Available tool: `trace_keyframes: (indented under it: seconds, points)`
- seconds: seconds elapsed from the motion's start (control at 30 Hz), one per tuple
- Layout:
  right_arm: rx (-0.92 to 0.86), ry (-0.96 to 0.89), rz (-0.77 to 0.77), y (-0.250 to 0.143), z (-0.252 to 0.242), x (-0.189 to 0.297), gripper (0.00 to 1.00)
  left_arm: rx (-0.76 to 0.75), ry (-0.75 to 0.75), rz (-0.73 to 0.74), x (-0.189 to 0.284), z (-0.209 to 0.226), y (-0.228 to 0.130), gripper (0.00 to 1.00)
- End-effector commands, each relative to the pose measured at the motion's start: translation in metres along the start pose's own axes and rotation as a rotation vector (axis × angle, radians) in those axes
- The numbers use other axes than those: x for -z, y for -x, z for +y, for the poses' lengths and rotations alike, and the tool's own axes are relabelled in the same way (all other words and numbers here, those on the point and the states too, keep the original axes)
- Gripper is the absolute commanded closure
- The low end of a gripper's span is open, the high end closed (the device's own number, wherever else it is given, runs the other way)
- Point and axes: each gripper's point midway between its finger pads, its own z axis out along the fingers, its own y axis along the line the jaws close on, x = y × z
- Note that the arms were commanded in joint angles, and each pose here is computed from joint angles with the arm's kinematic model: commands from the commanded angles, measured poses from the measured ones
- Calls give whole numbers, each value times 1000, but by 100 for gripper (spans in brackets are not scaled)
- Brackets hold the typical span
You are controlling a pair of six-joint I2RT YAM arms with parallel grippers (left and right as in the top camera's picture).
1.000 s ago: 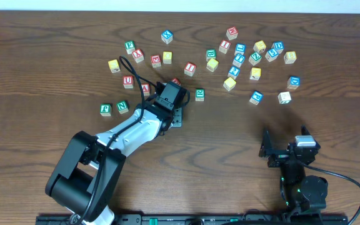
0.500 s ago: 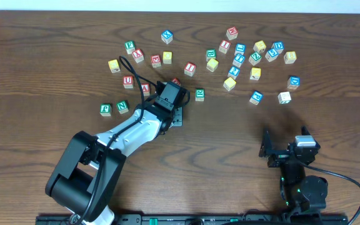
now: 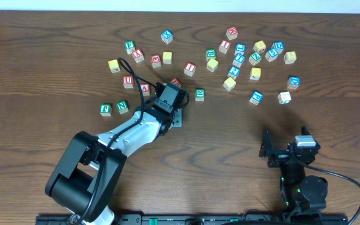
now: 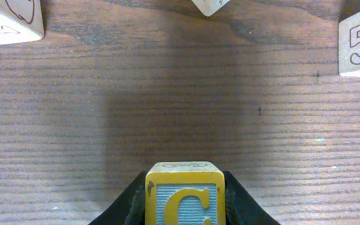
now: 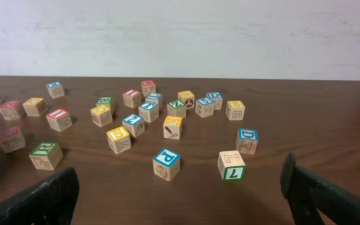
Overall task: Spell out CORL
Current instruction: 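Lower the C block onto the table and open the left gripper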
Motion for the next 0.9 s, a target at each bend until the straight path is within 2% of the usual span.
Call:
trace_keyframes:
  seconds: [0.0, 0.13, 0.2, 0.23, 0.33, 0.8, 0.87]
  points:
    - [4, -6, 0, 0, -2, 0, 1, -24, 22, 23, -5, 6, -11, 92]
    - [4, -6, 0, 0, -1, 0, 1, -24, 22, 23, -5, 6, -11, 92]
    - [4, -6, 0, 0, -2, 0, 1, -24, 22, 23, -5, 6, -11, 83]
    - [4, -6, 0, 0, -1, 0, 1, -24, 22, 23, -5, 6, -11, 75]
    - [4, -6, 0, 0, -2, 0, 1, -24, 22, 23, -5, 6, -11, 67]
    - [4, -6, 0, 0, -1, 0, 1, -23, 19, 18, -5, 6, -10, 62]
    - [4, -6, 0, 0, -2, 0, 1, -22, 15, 9, -5, 4, -8, 49]
